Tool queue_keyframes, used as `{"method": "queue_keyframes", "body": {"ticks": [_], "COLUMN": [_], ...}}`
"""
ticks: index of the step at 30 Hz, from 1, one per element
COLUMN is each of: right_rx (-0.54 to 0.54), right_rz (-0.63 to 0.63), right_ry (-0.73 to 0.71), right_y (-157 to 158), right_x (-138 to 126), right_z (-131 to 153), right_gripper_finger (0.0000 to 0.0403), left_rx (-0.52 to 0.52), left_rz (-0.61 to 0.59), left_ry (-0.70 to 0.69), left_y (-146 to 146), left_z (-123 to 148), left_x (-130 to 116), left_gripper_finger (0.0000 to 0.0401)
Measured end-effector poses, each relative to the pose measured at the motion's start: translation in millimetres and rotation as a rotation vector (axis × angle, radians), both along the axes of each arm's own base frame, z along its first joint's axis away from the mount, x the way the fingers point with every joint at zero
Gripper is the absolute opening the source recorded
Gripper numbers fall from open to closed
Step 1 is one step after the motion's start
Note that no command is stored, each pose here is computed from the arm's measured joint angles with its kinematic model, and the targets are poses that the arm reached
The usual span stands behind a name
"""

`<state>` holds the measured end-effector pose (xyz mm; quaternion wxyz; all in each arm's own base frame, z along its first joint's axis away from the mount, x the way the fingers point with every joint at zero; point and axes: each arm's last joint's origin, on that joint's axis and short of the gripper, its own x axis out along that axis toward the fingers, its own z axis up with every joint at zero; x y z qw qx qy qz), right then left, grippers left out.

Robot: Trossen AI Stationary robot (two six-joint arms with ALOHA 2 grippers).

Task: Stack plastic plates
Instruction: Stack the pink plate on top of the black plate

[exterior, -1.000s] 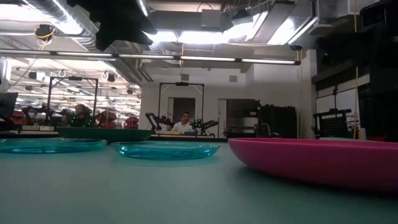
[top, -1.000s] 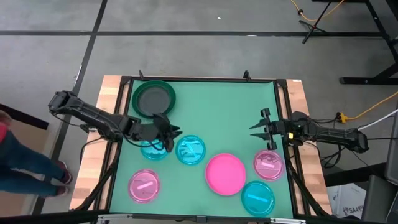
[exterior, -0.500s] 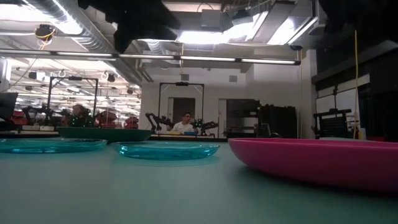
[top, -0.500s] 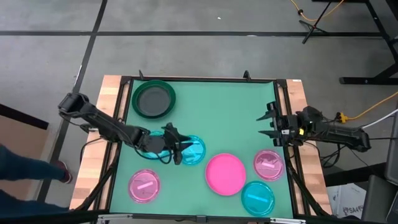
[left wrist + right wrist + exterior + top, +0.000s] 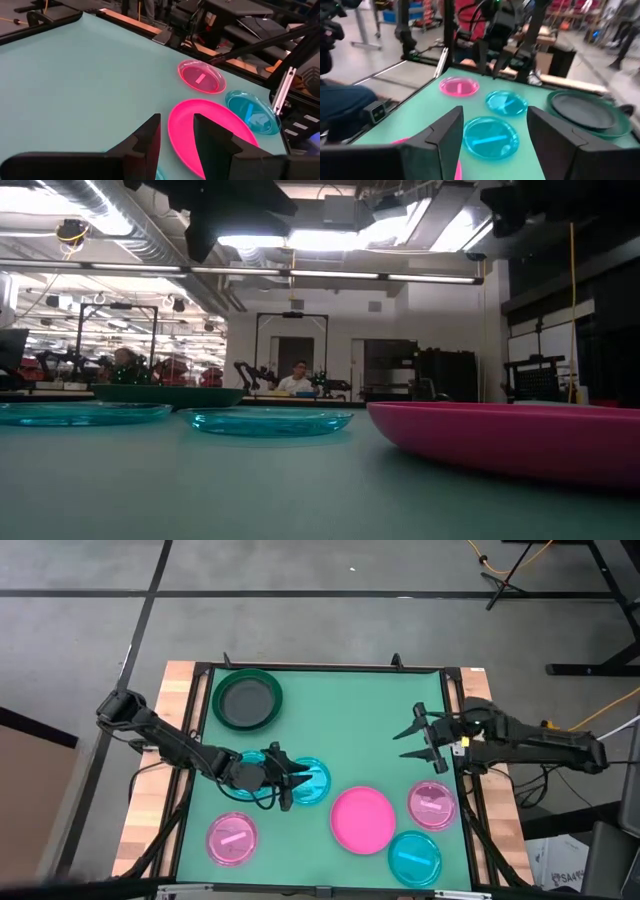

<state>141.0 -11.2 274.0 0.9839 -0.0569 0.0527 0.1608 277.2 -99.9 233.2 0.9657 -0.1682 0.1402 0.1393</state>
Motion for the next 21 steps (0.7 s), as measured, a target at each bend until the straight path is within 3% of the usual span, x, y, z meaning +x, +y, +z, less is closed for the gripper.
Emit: {"method": "queue_keyframes", "body": {"ticks": [12,21], "right_rx": [0.015,0.116], "right_rz": [0.08,-0.036], "right_ry": [0.24,0.482], "right_y": [14.6,33.6], "right_x": [44.6,67.0], "right_z": [-27.0,-59.5], "right_gripper_finger": [0.0209,0.0209], "left_rx": [0.003,0.003], "left_rz": [0.001,0.001], "left_ry": [0.007,0.007], "left_y": [0.2,0.3], "left_z": [-0.7,-0.7], "left_x": [-0.2,-0.2], "left_gripper_finger": [0.0109,0.0109]}}
